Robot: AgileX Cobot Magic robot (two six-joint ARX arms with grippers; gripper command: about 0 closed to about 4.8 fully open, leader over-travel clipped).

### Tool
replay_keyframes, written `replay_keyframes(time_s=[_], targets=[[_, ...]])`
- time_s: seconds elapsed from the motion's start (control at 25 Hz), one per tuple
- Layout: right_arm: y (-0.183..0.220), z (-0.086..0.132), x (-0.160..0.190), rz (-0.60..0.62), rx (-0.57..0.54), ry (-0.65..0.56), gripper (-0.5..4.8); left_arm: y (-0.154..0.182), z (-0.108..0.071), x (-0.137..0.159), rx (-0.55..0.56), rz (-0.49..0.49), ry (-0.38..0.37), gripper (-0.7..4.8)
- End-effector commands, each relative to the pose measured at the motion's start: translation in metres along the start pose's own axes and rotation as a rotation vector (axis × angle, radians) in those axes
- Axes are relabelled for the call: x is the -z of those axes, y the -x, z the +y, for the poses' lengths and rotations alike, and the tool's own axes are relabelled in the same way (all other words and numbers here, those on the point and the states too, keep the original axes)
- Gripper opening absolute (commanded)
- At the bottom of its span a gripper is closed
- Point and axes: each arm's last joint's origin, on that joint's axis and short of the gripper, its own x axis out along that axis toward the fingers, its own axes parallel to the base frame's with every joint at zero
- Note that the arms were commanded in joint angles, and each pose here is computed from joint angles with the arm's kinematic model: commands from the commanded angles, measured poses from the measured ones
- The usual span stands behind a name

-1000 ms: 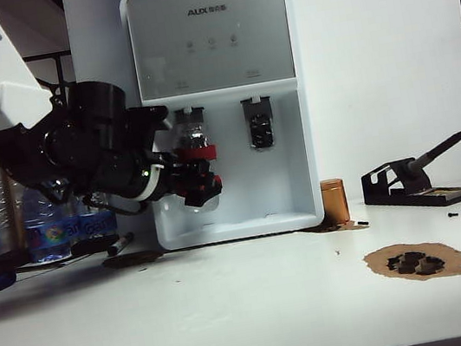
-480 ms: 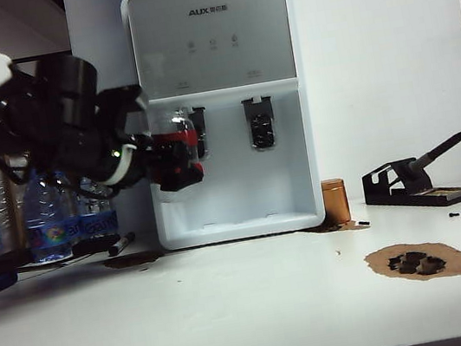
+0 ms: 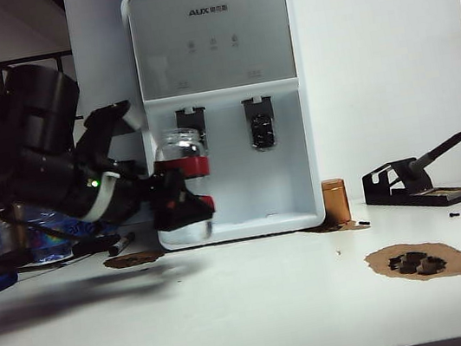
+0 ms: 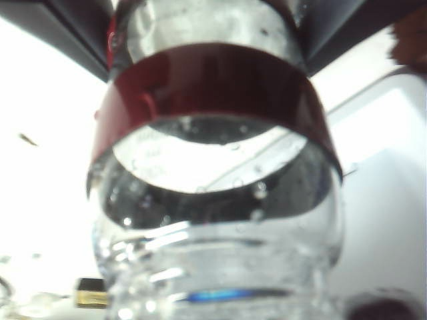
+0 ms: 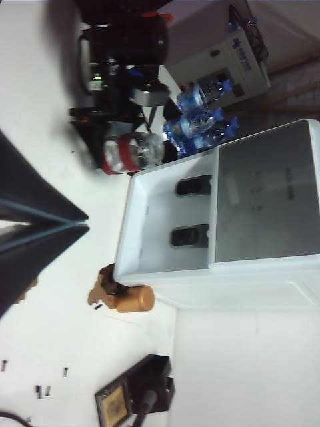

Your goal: Pick up the water bottle with two loops of red belts, then reach the front water dispenser and gently press the gray-black baffle horizontally to get a little water.

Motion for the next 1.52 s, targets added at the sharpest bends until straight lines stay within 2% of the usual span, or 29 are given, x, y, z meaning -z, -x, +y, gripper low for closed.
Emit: replay_keyframes(time_s=[0.04,0.16,0.28,0.36,0.48,0.64,0.88,0.92,0.96,1.0,1.04,1.24,1.32,1.52], targets=[[0.008,0.003,0.010,-0.047,-0.035,0.006,-0.02,0.004,-0.028,0.000,0.095,-0.080,-0.042,-0.05],[0.011,0.004,0.029,-0.082,-0.088,-0.068,-0.02,0.005,-0.055,0.005,0.151,-0.087,-0.026,-0.05],[0.005,0.003,0.046,-0.124,-0.167,-0.188,-0.02,0.007,-0.075,0.011,0.166,-0.070,-0.038,-0.05],[0.001,0.001,0.056,-0.134,-0.174,-0.210,-0.02,0.012,-0.086,0.019,0.194,-0.054,-0.036,-0.05],[-0.005,-0.002,0.062,-0.124,-0.172,-0.213,-0.02,0.018,-0.094,0.029,0.215,-0.022,-0.038,-0.05],[-0.016,-0.006,0.069,-0.146,-0.174,-0.182,-0.02,0.022,-0.095,0.037,0.222,0.007,-0.032,-0.05],[-0.030,-0.012,0.090,-0.073,-0.152,-0.206,-0.02,0.025,-0.096,0.048,0.227,0.085,-0.049,0.01],[-0.032,-0.013,0.093,-0.062,-0.151,-0.209,-0.02,0.026,-0.096,0.049,0.228,0.096,-0.050,0.51],[-0.034,-0.014,0.096,-0.052,-0.149,-0.214,-0.02,0.026,-0.096,0.049,0.229,0.097,-0.050,1.49],[-0.036,-0.015,0.098,-0.049,-0.149,-0.215,-0.02,0.026,-0.096,0.049,0.229,0.097,-0.053,2.60],[-0.039,-0.016,0.102,-0.040,-0.146,-0.219,-0.02,0.025,-0.096,0.048,0.232,0.083,-0.073,3.98],[-0.048,-0.020,0.114,-0.037,-0.147,-0.220,-0.02,0.025,-0.096,0.043,0.226,0.037,-0.083,4.12],[-0.054,-0.022,0.124,-0.011,-0.150,-0.230,-0.02,0.025,-0.096,0.043,0.244,0.030,-0.083,4.79],[-0.062,-0.024,0.138,0.005,-0.204,-0.195,-0.02,0.027,-0.089,0.051,0.291,0.099,-0.087,4.79]])
